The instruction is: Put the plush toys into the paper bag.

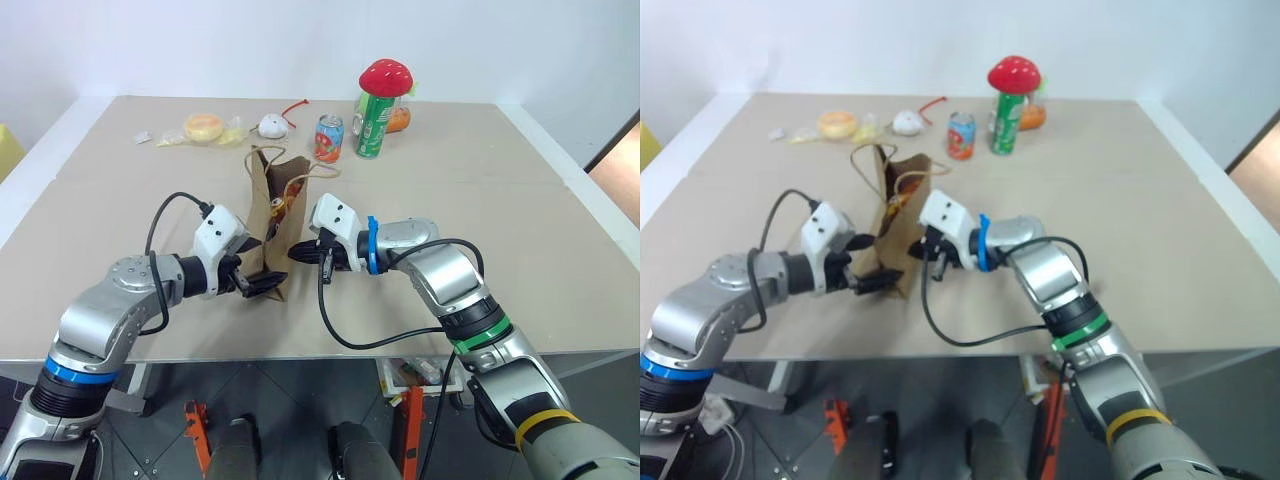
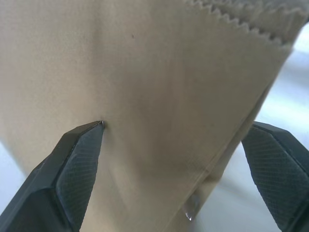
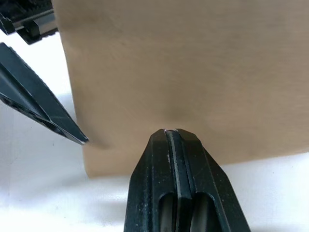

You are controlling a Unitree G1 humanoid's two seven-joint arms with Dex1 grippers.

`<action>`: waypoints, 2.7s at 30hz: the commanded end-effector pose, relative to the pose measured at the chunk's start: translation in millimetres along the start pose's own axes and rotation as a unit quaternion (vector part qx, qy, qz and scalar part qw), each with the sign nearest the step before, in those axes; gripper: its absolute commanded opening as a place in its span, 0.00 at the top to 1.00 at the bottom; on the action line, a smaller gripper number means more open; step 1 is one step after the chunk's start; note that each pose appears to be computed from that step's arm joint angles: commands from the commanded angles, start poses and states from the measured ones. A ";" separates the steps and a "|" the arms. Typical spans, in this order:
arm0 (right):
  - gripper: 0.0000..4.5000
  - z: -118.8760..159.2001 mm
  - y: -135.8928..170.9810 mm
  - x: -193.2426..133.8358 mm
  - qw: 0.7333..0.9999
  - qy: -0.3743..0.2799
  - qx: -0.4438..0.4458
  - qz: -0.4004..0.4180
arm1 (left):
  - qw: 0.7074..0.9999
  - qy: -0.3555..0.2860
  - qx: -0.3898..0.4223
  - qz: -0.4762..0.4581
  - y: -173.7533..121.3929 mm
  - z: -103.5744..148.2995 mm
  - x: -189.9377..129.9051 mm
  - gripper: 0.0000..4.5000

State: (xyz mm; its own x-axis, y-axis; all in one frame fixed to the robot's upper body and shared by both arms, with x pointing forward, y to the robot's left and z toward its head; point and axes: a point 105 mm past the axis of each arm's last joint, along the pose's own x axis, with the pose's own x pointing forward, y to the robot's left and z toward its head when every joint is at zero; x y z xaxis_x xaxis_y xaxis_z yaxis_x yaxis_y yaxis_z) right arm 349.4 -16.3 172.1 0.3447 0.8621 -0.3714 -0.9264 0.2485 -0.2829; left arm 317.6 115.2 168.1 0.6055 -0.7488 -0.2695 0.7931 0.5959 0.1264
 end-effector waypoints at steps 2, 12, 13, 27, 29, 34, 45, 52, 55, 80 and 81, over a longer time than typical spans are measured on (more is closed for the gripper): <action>1.00 13.1 -2.7 -7.0 1.000 -0.018 -0.020 -0.011 | 0.999 -0.041 0.008 0.015 10.3 22.7 -5.3 0.33; 1.00 12.3 -3.9 -9.3 1.000 -0.015 -0.020 -0.012 | 0.997 -0.071 -0.017 0.024 31.3 41.4 -17.2 0.99; 1.00 13.1 -4.5 -10.0 1.000 -0.017 -0.020 -0.013 | 0.997 -0.070 -0.017 0.026 33.1 41.5 -17.6 0.99; 1.00 11.7 -26.6 -72.2 0.998 -0.027 -0.002 -0.065 | 0.991 -0.131 -0.024 -0.005 50.8 50.3 -24.9 0.99; 1.00 2.9 -27.6 -94.9 0.997 -0.018 0.008 -0.069 | 0.990 -0.135 -0.012 -0.027 52.5 46.3 -31.2 0.99; 1.00 -14.1 -49.8 -152.6 0.989 0.015 0.028 -0.147 | 0.982 -0.147 0.004 -0.121 46.2 37.6 -50.1 0.99; 1.00 -21.3 -64.6 -216.5 0.972 0.050 0.031 -0.227 | 0.960 -0.158 -0.033 -0.228 45.6 26.7 -65.7 0.99; 1.00 -18.5 -62.3 -211.8 0.975 0.046 0.031 -0.214 | 0.974 -0.127 -0.033 -0.186 72.4 11.1 -67.7 0.99; 1.00 -16.5 -56.8 -203.7 0.981 0.041 0.032 -0.189 | 0.982 -0.121 -0.031 -0.140 92.9 6.9 -66.5 0.99; 1.00 22.3 -0.4 -161.7 0.998 -0.047 0.035 -0.031 | 0.995 -0.072 0.055 -0.040 134.8 15.4 -48.0 0.99; 1.00 22.1 -0.5 -161.4 0.998 -0.046 0.035 -0.031 | 0.995 -0.074 0.056 -0.040 135.0 17.0 -47.7 0.99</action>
State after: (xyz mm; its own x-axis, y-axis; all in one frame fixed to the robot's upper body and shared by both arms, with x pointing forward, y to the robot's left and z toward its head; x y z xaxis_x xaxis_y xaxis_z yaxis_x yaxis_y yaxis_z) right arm 292.7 -146.4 243.9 0.3843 0.8773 -0.2877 -0.9198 0.3369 -0.2013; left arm 395.0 220.5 196.7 0.5080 -0.8434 -0.1749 0.8595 0.4830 0.1675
